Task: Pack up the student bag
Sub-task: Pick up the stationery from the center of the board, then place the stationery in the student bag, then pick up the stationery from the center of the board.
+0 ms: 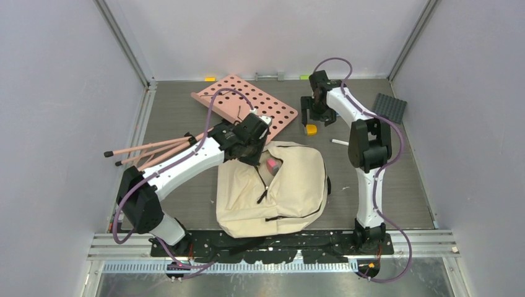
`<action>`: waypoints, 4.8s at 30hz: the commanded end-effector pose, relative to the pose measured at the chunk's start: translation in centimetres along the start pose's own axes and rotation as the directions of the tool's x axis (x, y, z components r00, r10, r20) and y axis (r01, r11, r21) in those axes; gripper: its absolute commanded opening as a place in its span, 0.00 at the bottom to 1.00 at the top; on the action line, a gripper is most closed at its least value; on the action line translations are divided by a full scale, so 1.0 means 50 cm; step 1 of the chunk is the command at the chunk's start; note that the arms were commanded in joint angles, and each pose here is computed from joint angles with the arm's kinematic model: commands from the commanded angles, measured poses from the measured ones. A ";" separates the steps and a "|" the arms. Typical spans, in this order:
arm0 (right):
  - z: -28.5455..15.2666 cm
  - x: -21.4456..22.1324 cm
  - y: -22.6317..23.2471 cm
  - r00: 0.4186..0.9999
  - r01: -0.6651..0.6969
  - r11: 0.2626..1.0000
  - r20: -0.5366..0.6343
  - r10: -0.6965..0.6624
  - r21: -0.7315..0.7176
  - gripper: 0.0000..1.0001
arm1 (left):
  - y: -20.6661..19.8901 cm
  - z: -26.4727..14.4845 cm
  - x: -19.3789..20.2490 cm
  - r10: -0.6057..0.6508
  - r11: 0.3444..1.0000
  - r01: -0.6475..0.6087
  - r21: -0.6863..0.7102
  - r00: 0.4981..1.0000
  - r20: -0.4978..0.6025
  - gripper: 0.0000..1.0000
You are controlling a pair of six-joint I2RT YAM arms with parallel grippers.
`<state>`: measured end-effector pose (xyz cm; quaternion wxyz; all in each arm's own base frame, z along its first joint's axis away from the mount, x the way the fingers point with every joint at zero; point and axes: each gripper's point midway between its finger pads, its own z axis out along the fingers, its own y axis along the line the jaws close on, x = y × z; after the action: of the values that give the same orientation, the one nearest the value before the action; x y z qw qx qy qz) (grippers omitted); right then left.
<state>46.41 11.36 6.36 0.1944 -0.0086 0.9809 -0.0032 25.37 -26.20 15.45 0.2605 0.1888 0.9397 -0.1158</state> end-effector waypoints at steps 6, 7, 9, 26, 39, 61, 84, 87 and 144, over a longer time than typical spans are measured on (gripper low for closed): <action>0.043 -0.041 0.044 0.999 0.040 0.999 0.014 -0.040 -0.019 0.87 | 0.027 -0.028 -0.039 0.055 0.997 -0.052 -0.065 0.997 0.049 0.00; 0.045 -0.038 0.049 0.999 0.048 0.999 0.012 -0.048 -0.014 0.87 | 0.028 -0.029 -0.039 0.057 0.996 -0.053 -0.066 0.997 0.048 0.00; 0.054 -0.032 0.047 0.998 0.061 0.998 0.004 -0.061 0.014 0.87 | 0.029 -0.028 -0.037 0.061 0.996 -0.058 -0.067 0.997 0.044 0.00; 0.062 0.008 0.034 0.996 0.067 0.997 -0.058 -0.064 0.049 0.41 | 0.030 -0.028 -0.037 0.063 0.996 -0.060 -0.070 0.997 0.045 0.00; -0.126 -0.085 0.046 0.988 0.049 0.998 0.147 -0.045 -0.025 0.19 | 0.023 -0.031 -0.049 -0.010 0.999 0.015 -0.052 0.994 0.105 0.00; -0.455 0.133 0.306 0.956 0.253 0.773 0.271 -0.109 -0.582 0.17 | 0.019 -0.034 -0.052 -0.112 0.993 0.118 -0.025 0.980 0.166 0.00; -0.303 0.312 0.429 0.923 0.345 0.692 0.095 -0.373 -0.634 0.13 | 0.017 -0.050 -0.064 -0.119 0.992 0.124 -0.009 0.972 0.201 0.00; -0.300 0.322 0.444 0.917 0.348 0.681 0.084 -0.390 -0.644 0.13 | 0.016 -0.048 -0.064 -0.118 0.993 0.122 -0.007 0.973 0.199 0.00; -0.128 -0.032 -0.174 0.958 -0.128 0.988 0.246 0.147 -0.088 0.84 | 0.012 -0.042 -0.077 0.044 0.999 -0.044 -0.007 0.978 0.202 0.00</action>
<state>40.84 3.95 12.21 0.2734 0.0576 0.9592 0.0438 25.82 -25.25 16.98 0.3096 0.1759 0.9270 -0.1175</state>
